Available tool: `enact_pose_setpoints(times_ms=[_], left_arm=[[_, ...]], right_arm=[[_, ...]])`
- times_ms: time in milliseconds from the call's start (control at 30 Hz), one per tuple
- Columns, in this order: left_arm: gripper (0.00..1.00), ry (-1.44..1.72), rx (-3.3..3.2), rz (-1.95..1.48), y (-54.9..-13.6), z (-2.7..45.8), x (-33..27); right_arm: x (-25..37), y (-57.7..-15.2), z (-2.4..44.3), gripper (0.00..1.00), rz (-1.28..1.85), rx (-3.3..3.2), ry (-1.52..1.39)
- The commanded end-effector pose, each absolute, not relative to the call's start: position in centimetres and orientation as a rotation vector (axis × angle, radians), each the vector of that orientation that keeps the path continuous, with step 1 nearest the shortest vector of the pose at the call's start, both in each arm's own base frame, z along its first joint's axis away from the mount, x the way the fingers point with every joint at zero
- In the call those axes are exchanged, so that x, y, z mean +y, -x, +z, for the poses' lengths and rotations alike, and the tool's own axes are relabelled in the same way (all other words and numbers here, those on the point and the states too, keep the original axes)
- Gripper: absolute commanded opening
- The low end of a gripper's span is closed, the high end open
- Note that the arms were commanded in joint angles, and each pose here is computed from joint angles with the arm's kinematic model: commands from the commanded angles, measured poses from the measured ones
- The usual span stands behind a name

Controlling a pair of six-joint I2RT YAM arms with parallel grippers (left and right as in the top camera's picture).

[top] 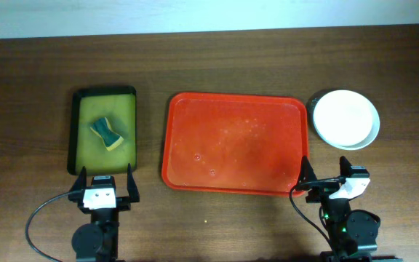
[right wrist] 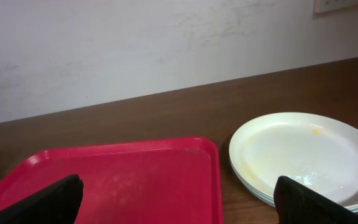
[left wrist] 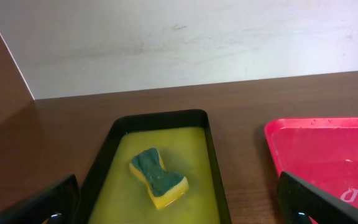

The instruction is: Clean dirty plates on tray and stack at the side

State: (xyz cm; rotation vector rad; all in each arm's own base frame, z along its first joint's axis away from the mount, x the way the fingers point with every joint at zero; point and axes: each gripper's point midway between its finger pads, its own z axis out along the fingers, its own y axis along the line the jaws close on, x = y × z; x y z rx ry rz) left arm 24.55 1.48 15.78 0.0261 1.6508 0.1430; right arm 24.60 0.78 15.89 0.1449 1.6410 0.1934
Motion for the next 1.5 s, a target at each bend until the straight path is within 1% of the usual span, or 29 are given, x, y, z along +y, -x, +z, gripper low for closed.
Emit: enact_pose_setpoints(times_ms=[0,100,1467], left_arm=[[0.99,0.069,1.649,0.071,-24.52,15.64,1.69],[0.99,0.106,1.646,0.048,-24.50,15.65,1.83],[0.99,0.102,1.644,0.045,-24.52,15.70,1.74]], right_arm=[[0.89,-24.59,15.61,0.99,0.196,1.645,-0.145],[0.89,-24.59,15.61,0.99,0.196,1.645,-0.145],[0.89,-24.59,15.61,0.99,0.196,1.645,-0.145]])
